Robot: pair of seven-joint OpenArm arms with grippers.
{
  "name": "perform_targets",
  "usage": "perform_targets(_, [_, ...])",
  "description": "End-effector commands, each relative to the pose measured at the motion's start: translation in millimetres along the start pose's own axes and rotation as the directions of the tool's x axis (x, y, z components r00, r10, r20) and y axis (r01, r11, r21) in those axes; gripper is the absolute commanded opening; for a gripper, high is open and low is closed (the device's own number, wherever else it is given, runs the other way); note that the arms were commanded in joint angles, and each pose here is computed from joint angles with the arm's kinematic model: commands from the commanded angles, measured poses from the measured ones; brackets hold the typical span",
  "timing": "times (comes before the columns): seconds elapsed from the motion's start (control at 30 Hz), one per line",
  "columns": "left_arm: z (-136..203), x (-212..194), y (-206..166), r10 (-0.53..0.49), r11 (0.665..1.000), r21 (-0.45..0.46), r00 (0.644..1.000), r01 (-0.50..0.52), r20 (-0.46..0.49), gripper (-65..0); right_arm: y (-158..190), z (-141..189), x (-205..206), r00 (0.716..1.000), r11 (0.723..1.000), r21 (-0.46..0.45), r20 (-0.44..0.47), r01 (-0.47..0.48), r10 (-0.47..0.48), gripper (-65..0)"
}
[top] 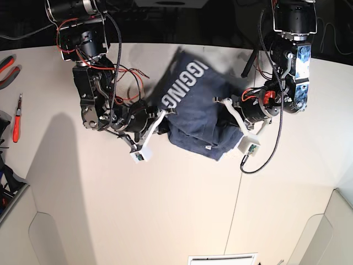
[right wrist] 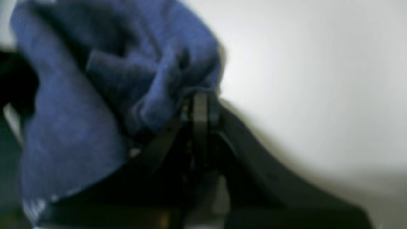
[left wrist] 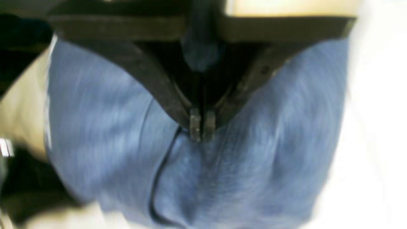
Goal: Layout the t-shirt on the table in an organized manner, then fold the t-shirt properly
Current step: 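Carry the folded shirt with the right gripper toward the pliers and lower it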
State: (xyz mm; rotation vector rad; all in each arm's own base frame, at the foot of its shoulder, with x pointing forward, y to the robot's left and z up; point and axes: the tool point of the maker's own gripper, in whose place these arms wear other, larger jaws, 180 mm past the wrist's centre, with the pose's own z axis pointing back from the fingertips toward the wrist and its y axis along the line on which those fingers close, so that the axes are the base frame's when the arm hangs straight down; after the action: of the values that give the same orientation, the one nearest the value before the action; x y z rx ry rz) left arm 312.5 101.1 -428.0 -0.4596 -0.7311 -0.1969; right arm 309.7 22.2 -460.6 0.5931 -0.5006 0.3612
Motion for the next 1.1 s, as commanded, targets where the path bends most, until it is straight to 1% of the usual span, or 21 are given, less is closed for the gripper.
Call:
perform_targets(0.0, [1, 28, 1, -0.01, 1.0, 0.001, 0.997, 0.01, 0.079, -65.0, 10, 6, 13, 0.999, 0.999, 0.027, 0.038, -0.02, 0.019, -65.0])
perform_targets(0.13, [0, 53, 7, -0.014, 0.999, 0.03, 0.99, 0.01, 0.14, -65.0, 29, 22, 5, 0.998, 0.997, 0.073, 0.067, -0.013, 0.008, -65.0])
perform_targets(0.3, [-4, 68, 12, -0.01, 0.999, 0.034, 0.987, 0.005, 0.162, -65.0, 52, 32, -5, 0.994, 0.99, 0.139, 0.104, 0.024, -0.039, -65.0])
perform_targets(0.4, [-4, 77, 14, -0.019, 0.999, 0.038, 0.984, 0.013, 0.175, -65.0, 57, 36, -4, 0.992, 0.989, 0.146, 0.121, 0.022, -0.04, -65.0])
perform_targets(0.47, [0, 86, 20, -0.034, 0.998, 0.05, 0.982, 0.025, 0.187, -65.0, 59, 42, 6, 0.987, 0.99, 0.144, 0.158, 0.0, -0.024, -65.0])
perform_targets(0.53, [7, 96, 26, -0.057, 0.997, 0.065, 0.977, 0.044, 0.207, -65.0, 64, 52, 27, 0.971, 0.99, 0.139, 0.238, -0.034, 0.0, -65.0])
perform_targets(0.6, [19, 110, 31, -0.081, 0.995, 0.079, 0.966, 0.063, 0.245, -65.0, 70, 67, 53, 0.942, 0.988, 0.131, 0.334, -0.076, 0.028, -65.0])
perform_targets(0.67, [36, 128, 35, -0.077, 0.995, 0.083, 0.948, 0.053, 0.308, -65.0, 79, 82, 75, 0.91, 0.985, 0.124, 0.411, -0.118, 0.057, -65.0])
perform_targets(0.73, [57, 148, 41, -0.061, 0.995, 0.092, 0.92, 0.027, 0.388, -65.0, 88, 90, 91, 0.888, 0.981, 0.127, 0.455, -0.145, 0.072, -65.0])
perform_targets(0.77, [68, 157, 45, -0.053, 0.995, 0.099, 0.903, 0.012, 0.426, -65.0, 94, 90, 98, 0.881, 0.979, 0.136, 0.468, -0.152, 0.072, -65.0])
perform_targets(0.83, [86, 168, 56, -0.044, 0.992, 0.123, 0.878, -0.017, 0.476, -65.0, 110, 86, 104, 0.876, 0.972, 0.169, 0.478, -0.161, 0.062, -65.0])
perform_targets(0.9, [96, 170, 69, -0.035, 0.988, 0.149, 0.866, -0.046, 0.5, -65.0, 129, 75, 100, 0.885, 0.964, 0.195, 0.459, -0.182, 0.074, -65.0])
perform_targets(0.97, [102, 167, 77, -0.025, 0.984, 0.164, 0.863, -0.067, 0.505, -65.0, 144, 58, 92, 0.895, 0.956, 0.197, 0.432, -0.216, 0.113, -65.0])
perform_targets(1.07, [102, 157, 81, -0.014, 0.982, 0.17, 0.87, -0.08, 0.492, -65.0, 158, 28, 78, 0.898, 0.944, 0.178, 0.397, -0.278, 0.189, -65.0])
